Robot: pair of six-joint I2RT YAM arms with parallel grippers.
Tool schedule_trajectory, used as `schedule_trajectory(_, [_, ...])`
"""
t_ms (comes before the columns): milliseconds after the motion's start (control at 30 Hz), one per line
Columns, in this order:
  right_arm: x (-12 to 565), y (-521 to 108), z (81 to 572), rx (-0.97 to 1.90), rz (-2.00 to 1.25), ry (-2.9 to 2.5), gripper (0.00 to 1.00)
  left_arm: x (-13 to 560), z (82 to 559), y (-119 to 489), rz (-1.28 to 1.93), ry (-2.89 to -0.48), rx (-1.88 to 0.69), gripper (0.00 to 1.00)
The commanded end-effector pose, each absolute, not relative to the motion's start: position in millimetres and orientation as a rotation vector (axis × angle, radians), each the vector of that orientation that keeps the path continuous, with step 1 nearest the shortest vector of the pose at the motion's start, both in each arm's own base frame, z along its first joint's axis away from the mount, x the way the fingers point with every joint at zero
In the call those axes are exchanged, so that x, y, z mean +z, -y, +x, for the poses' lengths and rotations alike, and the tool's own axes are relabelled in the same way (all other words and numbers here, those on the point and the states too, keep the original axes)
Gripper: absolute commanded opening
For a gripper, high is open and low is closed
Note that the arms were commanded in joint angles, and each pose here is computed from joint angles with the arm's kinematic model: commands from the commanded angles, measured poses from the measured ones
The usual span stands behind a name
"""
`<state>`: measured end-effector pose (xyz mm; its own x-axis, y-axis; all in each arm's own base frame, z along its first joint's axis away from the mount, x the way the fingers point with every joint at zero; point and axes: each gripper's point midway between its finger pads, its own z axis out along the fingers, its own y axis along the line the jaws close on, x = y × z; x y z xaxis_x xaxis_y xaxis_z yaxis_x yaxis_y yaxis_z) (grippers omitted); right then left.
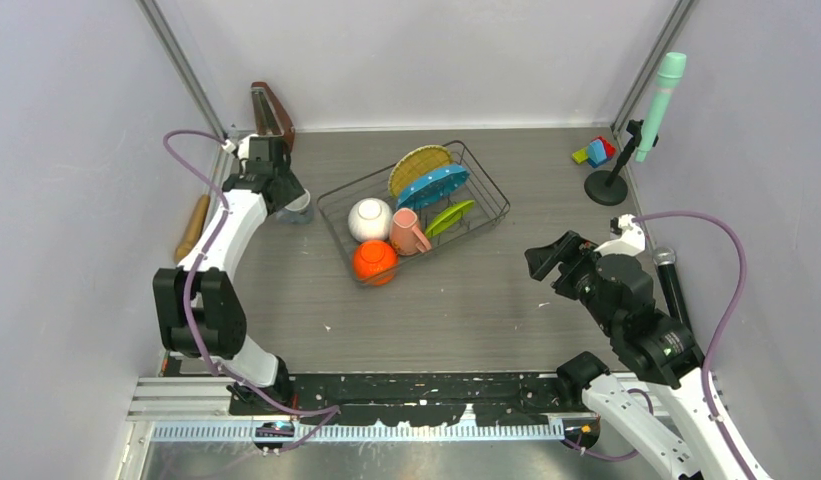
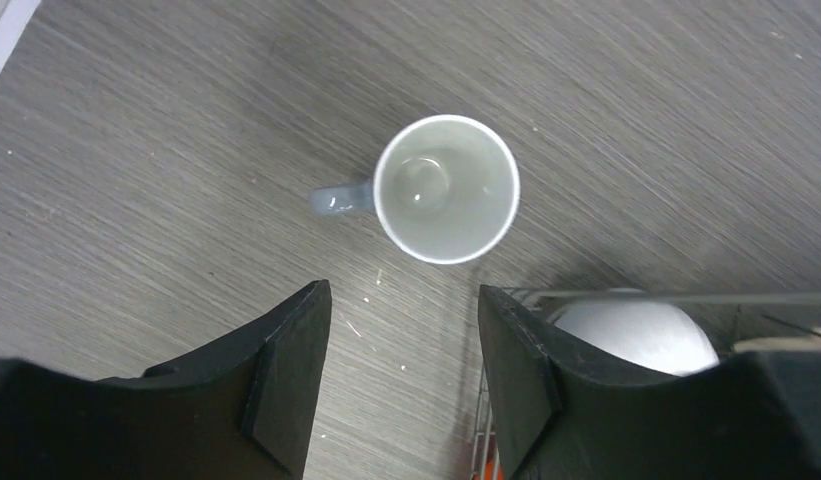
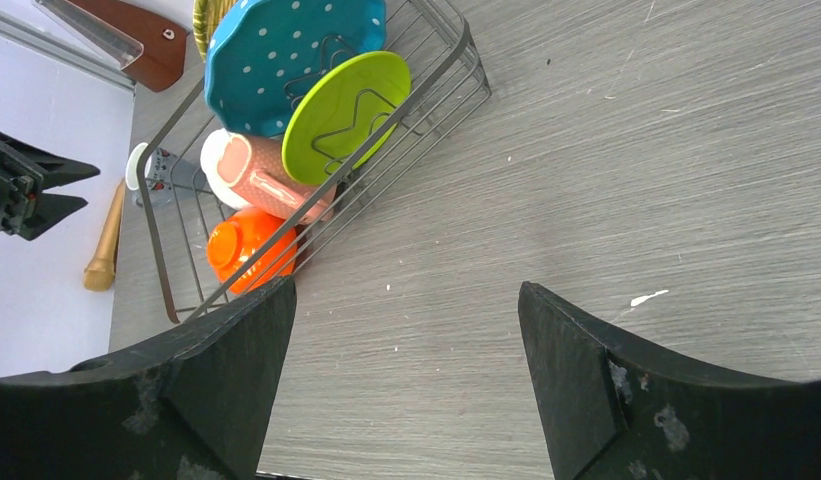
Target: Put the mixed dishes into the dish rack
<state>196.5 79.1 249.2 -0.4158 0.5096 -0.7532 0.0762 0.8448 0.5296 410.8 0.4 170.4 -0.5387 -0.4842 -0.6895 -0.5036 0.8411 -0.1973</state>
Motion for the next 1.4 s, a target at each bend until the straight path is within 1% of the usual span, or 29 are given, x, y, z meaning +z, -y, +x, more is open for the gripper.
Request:
schedule_trajectory(0, [259.4,-78.6,195.3,0.545,0.444,-1.914,0.88,176.6,423.8,-16.4,-0.843,-2.153,0.062,0.58])
schedule_trajectory(367, [258.7,-78.6,195.8,0.541,0.444,-1.919,0.88,124.5,431.0,-11.5,-1.023,-2.228,0.041,0.54])
schedule_trajectory(433, [259.2,-78.7,195.9,0.541,0.444,-1.918,0.88,115.1,430.5,-10.7,-1.056,-2.257,0.056,0.50])
schedule_trajectory(467, [258.7,-78.8,196.1,0.540,0.444,-1.919,0.88,112.4,429.8,-11.1,-1.068,-2.269,0.068,0.47])
schedule_trajectory(533, [258.8,-78.7,196.0,0.541,0.444,-1.918,0.88,108.7,428.8,-13.5,-1.086,-2.278,0.097,0.38])
schedule_trajectory(600, [258.3,-79.0,195.6,0.544,0.446,-1.919,0.88,108.0,428.6,-15.1,-1.099,-2.264,0.104,0.33])
schedule_trajectory(633, [257.7,-79.1,195.4,0.545,0.446,-1.920,0.88,108.1,429.1,-15.7,-1.103,-2.251,0.099,0.25])
schedule_trajectory(700, [256.3,-79.3,195.2,0.547,0.449,-1.922,0.88,110.7,428.4,-16.3,-1.104,-2.231,0.087,0.02])
schedule_trajectory(733, [255.9,-80.0,194.9,0.550,0.446,-1.925,0.88,113.8,426.3,-17.7,-1.108,-2.224,0.089,0.00])
schedule_trajectory(900, [258.1,-92.5,197.1,0.593,0.391,-1.948,0.88,152.2,414.1,-25.1,-1.101,-2.141,0.087,0.00])
schedule_trajectory(1033, [256.5,-113.9,201.7,0.670,0.325,-1.992,0.88,189.4,402.0,-15.7,-1.100,-2.072,-0.036,0.00])
schedule_trajectory(1200, [259.3,-143.2,205.4,0.812,0.263,-2.022,0.88,237.8,384.5,-12.8,-1.035,-1.986,-0.126,0.00])
schedule_trajectory(1300, [265.4,-157.4,207.3,0.889,0.221,-2.014,0.88,261.8,380.6,5.1,-0.941,-1.996,-0.267,0.00])
schedule_trajectory(1367, [270.8,-169.1,205.2,0.958,0.166,-2.002,0.87,280.2,379.7,26.3,-0.851,-1.995,-0.412,0.00])
